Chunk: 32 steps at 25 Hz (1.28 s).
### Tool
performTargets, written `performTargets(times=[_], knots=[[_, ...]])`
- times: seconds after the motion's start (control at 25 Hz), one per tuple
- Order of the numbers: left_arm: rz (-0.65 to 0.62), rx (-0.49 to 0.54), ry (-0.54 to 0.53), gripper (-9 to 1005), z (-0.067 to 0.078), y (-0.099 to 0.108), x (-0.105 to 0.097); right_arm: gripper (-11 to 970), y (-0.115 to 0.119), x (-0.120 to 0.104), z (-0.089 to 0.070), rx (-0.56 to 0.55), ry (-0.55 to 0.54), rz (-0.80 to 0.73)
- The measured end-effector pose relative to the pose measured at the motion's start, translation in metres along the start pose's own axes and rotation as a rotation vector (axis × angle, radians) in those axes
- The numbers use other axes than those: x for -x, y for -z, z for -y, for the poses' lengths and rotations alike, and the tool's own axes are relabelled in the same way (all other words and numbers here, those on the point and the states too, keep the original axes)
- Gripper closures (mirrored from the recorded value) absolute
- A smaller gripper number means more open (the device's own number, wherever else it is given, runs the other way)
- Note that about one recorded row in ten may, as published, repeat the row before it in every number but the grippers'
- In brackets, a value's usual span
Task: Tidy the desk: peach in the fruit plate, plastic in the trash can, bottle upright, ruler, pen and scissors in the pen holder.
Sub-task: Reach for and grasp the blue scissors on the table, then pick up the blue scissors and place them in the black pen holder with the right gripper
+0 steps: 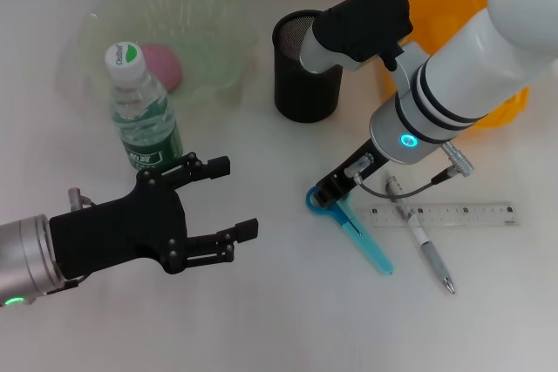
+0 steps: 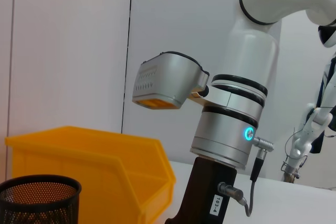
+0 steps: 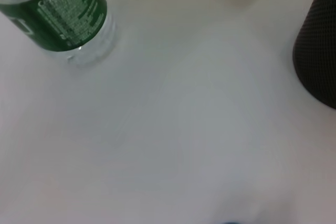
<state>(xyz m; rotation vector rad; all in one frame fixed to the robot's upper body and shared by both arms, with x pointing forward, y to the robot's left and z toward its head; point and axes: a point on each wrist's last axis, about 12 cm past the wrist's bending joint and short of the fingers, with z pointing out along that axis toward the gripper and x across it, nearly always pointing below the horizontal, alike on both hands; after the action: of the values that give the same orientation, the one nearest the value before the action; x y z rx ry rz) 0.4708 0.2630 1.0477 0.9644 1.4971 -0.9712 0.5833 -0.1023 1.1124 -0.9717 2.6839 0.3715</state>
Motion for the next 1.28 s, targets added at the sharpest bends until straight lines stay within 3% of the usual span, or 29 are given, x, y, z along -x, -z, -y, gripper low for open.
performTargets(times=[0.28, 0.48, 0.72, 1.28], knots=[[0.0, 0.001, 0.0, 132, 0.0, 0.0, 0.0, 721, -0.002, 0.0, -0.004, -0.006, 0.027, -0.011], [0.001, 0.003, 0.0, 132, 0.0, 0.001, 0.0, 833, -0.001, 0.001, -0.005, -0.006, 0.035, -0.008], [0.001, 0.005, -0.001, 131, -0.001, 0.001, 0.0, 851, 0.0, 0.002, -0.006, -0.005, 0.044, -0.002], [0.004, 0.005, -0.002, 131, -0.001, 0.001, 0.001, 852, 0.031, 0.009, -0.012, 0.017, 0.059, 0.16]])
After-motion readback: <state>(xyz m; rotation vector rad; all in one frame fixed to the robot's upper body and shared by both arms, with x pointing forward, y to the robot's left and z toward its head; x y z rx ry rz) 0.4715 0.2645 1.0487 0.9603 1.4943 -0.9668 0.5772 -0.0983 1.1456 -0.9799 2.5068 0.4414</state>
